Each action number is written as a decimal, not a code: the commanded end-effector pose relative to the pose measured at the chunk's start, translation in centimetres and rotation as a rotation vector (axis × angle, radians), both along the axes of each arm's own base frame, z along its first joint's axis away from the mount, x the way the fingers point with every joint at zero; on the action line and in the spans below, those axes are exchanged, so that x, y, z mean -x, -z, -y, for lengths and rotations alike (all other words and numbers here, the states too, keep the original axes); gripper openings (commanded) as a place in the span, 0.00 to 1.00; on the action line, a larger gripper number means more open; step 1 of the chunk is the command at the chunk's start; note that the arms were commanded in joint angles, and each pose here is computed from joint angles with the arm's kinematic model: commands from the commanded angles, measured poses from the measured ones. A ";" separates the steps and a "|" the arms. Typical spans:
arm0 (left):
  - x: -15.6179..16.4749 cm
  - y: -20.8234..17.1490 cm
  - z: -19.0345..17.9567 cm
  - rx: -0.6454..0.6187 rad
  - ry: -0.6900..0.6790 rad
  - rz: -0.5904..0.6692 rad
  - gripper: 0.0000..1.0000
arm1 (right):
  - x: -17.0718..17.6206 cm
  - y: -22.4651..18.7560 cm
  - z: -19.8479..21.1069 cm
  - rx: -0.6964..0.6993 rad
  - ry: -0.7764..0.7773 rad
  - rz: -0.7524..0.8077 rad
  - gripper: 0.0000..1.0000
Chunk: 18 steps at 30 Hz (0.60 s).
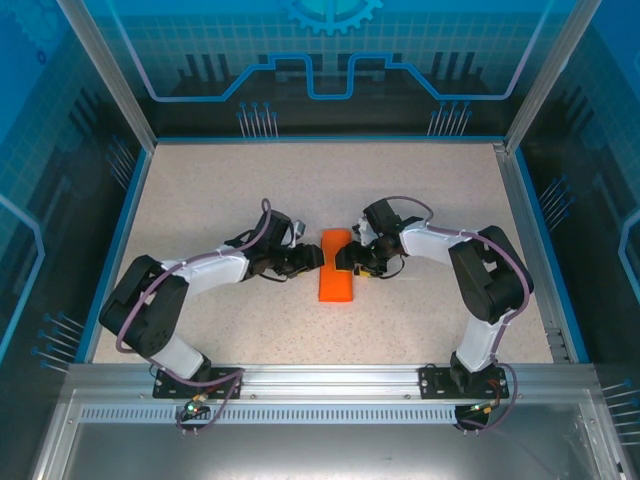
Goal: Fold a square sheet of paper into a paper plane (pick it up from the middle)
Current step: First fold in half a square sheet of paper at the center of the table.
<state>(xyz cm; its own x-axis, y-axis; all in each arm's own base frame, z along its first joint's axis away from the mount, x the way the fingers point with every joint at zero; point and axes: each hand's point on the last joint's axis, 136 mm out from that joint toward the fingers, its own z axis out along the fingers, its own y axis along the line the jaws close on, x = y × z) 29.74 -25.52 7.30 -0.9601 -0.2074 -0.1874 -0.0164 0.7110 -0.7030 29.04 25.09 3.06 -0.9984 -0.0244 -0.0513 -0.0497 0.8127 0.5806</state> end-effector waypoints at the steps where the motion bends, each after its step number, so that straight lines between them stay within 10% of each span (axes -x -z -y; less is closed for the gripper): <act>1: -0.6 -0.6 1.1 0.019 0.007 0.009 0.47 | 0.3 0.1 -0.4 0.017 -0.031 -0.010 0.65; 18: -0.7 0.6 1.4 0.007 0.009 -0.044 0.39 | 0.3 -0.2 -0.1 0.056 -0.020 0.004 0.67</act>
